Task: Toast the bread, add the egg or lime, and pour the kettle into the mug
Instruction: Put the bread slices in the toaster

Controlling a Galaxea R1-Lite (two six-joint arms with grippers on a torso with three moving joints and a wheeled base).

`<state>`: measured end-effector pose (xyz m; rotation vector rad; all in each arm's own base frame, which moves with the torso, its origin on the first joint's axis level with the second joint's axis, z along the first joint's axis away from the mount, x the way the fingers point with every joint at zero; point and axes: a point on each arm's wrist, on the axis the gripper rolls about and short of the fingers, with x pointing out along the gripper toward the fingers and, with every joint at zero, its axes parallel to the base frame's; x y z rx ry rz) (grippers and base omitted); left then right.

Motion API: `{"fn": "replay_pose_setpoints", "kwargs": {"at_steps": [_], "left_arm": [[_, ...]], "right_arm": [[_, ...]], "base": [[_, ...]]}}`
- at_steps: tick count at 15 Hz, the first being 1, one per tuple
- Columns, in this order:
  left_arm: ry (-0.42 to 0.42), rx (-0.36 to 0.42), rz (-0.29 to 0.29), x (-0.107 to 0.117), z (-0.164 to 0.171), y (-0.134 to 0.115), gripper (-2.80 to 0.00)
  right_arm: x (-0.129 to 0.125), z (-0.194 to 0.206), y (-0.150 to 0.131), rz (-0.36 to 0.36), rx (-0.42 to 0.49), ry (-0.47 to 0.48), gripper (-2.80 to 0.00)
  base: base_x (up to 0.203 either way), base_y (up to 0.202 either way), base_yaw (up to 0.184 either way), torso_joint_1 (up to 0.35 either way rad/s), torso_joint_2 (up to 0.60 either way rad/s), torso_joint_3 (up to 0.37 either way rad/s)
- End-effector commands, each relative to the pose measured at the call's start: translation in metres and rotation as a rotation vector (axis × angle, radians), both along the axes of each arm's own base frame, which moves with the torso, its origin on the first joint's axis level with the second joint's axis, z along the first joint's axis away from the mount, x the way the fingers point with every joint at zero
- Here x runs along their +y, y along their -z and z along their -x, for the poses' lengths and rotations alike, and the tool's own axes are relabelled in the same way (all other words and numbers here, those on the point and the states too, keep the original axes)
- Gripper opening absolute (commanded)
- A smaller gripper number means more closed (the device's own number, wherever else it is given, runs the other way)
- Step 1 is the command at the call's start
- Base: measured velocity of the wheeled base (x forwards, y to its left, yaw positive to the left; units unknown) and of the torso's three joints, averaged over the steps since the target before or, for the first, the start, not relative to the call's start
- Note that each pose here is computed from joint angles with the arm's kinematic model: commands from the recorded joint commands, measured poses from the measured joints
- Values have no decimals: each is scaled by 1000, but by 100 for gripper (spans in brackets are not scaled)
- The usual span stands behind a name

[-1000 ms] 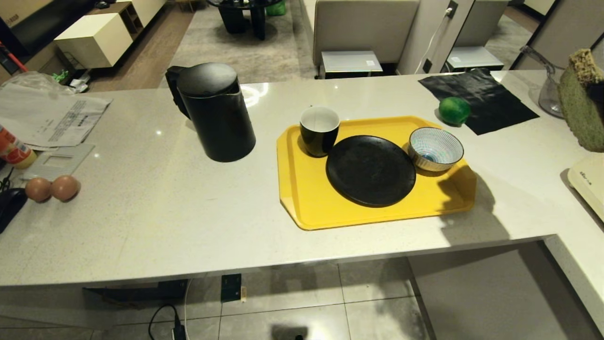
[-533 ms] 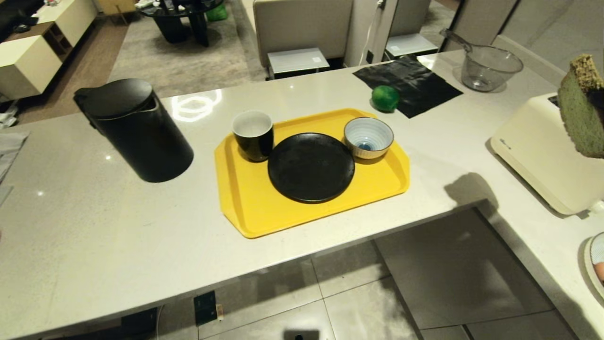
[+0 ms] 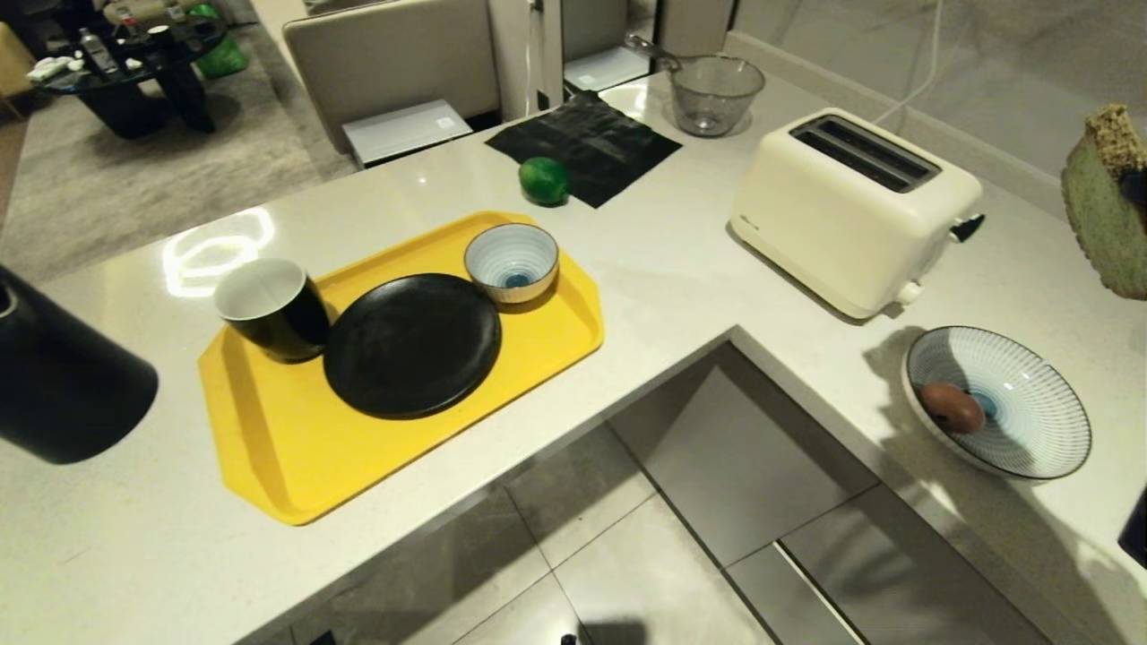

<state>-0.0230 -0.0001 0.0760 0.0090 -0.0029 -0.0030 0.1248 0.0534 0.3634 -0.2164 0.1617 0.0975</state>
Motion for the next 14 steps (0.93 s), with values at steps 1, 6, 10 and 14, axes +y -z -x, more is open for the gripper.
{"fn": "replay_pose_setpoints", "kwargs": {"at_steps": [1,6,10,14], "left_arm": [[0,1,0,0,0,0,-280],[0,1,0,0,0,0,-280],[0,1,0,0,0,0,-280],[0,1,0,0,0,0,-280]], "right_arm": [[0,-1,1,3,4,-2,-280],[2,-3,-7,11,-16,-117,-280],[-5,-35,-23,76,-45,-205,-280],[-18,-79,-38,98,-74,-276,-280]], "base": [[2,7,-145,5,5,6],[-1,1,-20,1,0,1],[0,0,0,0,0,0],[0,0,0,0,0,0]]}}
